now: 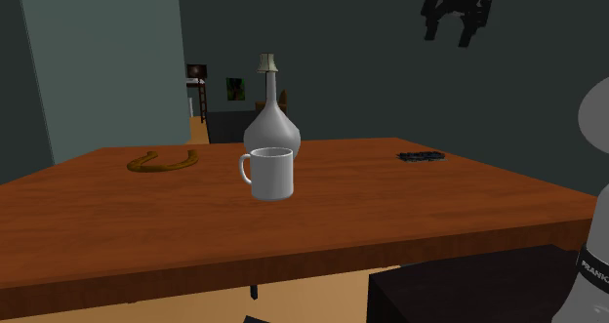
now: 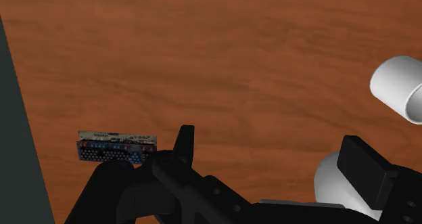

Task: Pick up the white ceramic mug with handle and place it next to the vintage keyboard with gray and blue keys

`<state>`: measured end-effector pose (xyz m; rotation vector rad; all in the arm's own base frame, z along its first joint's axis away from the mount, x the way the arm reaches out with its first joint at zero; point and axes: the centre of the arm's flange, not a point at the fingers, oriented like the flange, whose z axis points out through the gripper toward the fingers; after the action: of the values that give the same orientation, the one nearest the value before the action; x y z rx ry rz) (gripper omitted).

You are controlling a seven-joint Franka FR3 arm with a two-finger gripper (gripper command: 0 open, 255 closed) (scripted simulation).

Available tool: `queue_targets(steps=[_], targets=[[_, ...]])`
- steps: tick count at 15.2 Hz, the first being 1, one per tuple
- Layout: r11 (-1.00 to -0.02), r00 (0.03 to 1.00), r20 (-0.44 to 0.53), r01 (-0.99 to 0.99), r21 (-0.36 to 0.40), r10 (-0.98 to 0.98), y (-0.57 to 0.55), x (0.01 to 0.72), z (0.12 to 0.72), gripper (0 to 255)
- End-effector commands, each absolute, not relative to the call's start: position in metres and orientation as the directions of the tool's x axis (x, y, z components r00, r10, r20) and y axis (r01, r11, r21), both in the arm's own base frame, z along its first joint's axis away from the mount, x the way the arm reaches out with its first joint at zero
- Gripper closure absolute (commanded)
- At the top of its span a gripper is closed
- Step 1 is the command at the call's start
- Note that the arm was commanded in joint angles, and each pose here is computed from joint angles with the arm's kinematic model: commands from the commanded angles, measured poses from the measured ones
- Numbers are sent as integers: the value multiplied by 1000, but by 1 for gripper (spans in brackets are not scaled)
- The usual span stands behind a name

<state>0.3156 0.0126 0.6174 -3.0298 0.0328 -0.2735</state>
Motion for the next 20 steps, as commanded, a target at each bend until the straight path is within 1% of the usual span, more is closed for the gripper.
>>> queue_targets(steps=[1, 20], targets=[[-995, 984, 178, -13, -101, -30, 13, 316, 617, 0], [-993, 993, 43, -107, -42, -108, 230, 393, 492, 0]])
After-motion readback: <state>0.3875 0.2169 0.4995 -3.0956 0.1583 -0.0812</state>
